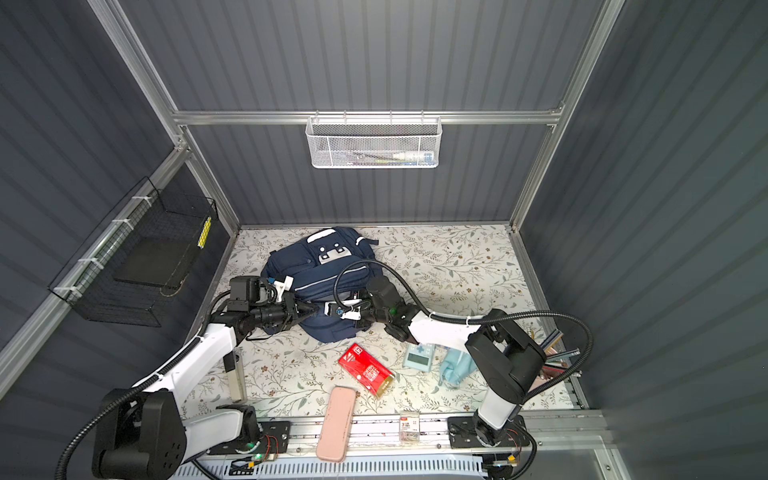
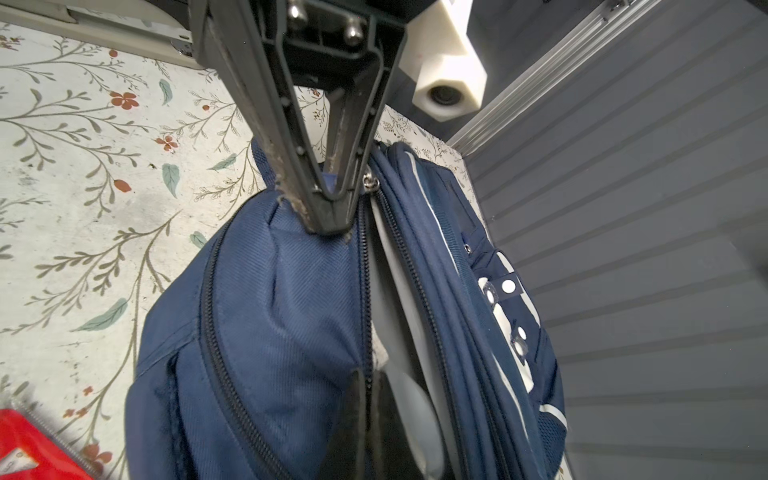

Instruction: Pack the student bag

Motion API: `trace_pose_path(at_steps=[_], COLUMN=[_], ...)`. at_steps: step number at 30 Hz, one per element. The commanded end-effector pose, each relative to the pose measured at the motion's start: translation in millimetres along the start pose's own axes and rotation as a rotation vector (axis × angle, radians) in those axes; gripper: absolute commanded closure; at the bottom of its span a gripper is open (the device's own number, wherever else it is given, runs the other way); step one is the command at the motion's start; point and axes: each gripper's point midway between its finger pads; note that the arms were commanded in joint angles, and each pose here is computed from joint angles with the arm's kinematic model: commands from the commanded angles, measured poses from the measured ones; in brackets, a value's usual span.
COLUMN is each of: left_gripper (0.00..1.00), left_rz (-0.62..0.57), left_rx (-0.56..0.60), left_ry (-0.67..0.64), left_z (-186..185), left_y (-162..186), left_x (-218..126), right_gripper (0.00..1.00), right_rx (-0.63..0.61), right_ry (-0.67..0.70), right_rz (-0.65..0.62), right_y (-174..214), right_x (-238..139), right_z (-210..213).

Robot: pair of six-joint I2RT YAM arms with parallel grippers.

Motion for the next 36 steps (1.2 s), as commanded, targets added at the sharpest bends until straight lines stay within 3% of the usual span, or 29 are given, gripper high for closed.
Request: trace_pose_path(at_steps=[1, 4, 8, 9, 10, 12, 15, 17, 21, 26, 30, 33, 36], left_gripper=[1.0, 1.0, 1.0, 1.0, 1.0, 1.0, 1.0, 1.0, 1.0, 1.0, 1.0, 1.0, 1.0], left_rz=[-0.173, -0.213, -0.166, -0.134, -0.112, -0.092, -0.07, -0.059, -0.033, -0.027, -0.021, -0.022, -0.022], left_rx=[-0.003, -0.011, 0.025, 0.048, 0.075, 0.106, 0.106, 0.1, 0.098, 0.088, 0.081, 0.073, 0.053], left_ry=[-0.093, -0.182, -0.041, -0.004, 0.024, 0.072, 0.099, 0.097, 0.105, 0.085, 0.097, 0.064, 0.068], left_z=[19, 40, 8, -8, -24, -49, -61, -59, -58, -50, -50, -44, -42], left_y=[-41, -51, -45, -38, -30, -17, -3, 2, 10, 14, 15, 15, 14], left_x=[-20, -41, -26, -17, -9, 1, 10, 11, 12, 14, 17, 18, 20], right_gripper=[1.0, 1.0, 1.0, 0.94, 0.78, 0.58, 0.38, 0.29, 0.28, 0.29, 0.33, 0.33, 0.31], right_rx=[0.073, 0.078, 0.074, 0.075, 0.066, 0.043, -0.005, -0.018, -0.023, -0.041, -0.099, -0.177, -0.15], right_ry=[0.086, 0.149, 0.082, 0.066, 0.056, 0.069, 0.083, 0.07, 0.024, 0.105, 0.046, 0.124, 0.172], right_rz=[0.114, 0.138, 0.171, 0.162, 0.156, 0.132, 0.107, 0.096, 0.115, 0.103, 0.155, 0.123, 0.115], right_y=[42, 51, 50, 41, 33, 17, -4, -10, -8, -11, -3, -14, -16], right_x=[-26, -42, -43, -40, -37, -32, -27, -22, -4, 6, 20, 13, 3], right_z=[-21, -36, -23, -19, -15, -12, -12, -11, -9, -23, -7, 0, -4])
Point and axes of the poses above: each gripper's point midway between its finger pads, its own x axis out along the fingers, its own z axis along the line the jaws close on, y = z × x, and after that the axes turned 2 degrees about x, right-handed
